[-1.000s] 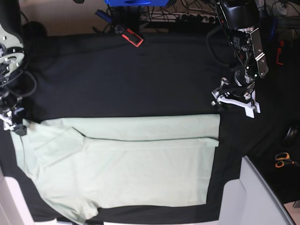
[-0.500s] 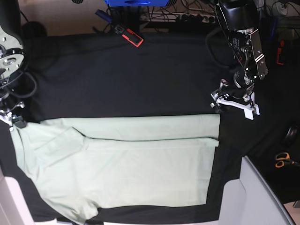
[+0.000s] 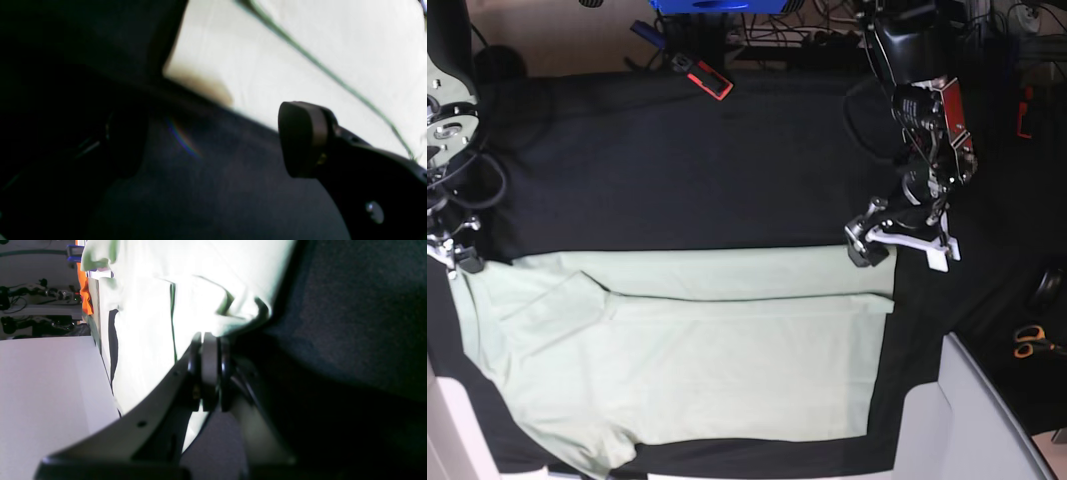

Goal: Fold the T-shirt properly
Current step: 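Lower both grippers and grasp the folded edge again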

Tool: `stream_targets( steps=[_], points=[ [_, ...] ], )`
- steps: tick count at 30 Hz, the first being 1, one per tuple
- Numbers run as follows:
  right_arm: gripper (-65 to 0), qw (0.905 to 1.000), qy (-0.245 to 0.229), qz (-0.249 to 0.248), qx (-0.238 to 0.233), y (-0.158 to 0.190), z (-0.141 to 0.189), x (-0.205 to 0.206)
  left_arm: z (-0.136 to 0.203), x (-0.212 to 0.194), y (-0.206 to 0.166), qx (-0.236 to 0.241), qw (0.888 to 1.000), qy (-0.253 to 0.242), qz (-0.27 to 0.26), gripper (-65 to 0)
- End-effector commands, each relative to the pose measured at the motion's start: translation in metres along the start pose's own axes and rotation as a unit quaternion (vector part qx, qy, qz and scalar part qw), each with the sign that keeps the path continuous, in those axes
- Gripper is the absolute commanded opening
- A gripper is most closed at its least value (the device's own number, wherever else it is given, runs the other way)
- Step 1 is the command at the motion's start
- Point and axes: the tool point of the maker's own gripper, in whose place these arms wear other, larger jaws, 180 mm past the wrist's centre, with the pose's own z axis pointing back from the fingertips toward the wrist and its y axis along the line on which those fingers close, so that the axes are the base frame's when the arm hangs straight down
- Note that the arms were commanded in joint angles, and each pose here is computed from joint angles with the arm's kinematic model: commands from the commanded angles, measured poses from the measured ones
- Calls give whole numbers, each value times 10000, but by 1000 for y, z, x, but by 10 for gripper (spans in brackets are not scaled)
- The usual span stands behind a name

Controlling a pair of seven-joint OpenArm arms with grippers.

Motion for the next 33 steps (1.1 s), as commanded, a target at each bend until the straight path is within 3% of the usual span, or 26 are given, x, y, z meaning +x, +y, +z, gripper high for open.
stream_targets(
  steps=[1,7,18,21,26,27,31,33],
  points=[
    [-649,9995,-233,93,176,14,1,23,-5,10,-10,-116,9999,-53,17,-47],
    [-649,9995,-230,93,169,13,1,23,-24,7,-20,-179,9995,146,200,-47],
    [-649,9995,-236,98,166,13,1,23,-25,9,-22,-196,9995,138,215,-59],
    [-649,9995,-236,98,166,13,1,23,-28,14,-27,-233,9994,118,229,-173],
    [-649,9995,-230,93,169,13,1,23,-42,3,-27,-205,9980,368,477,-524],
    [-649,9995,-230,93,169,13,1,23,-43,3,-21,-145,9974,323,631,-563],
    [-649,9996,-220,102,134,10,3,22,-41,-5,-3,28,9920,240,1235,-579],
    [-649,9996,-217,102,127,9,3,22,-40,-8,0,57,9908,238,1334,-650]
  ],
)
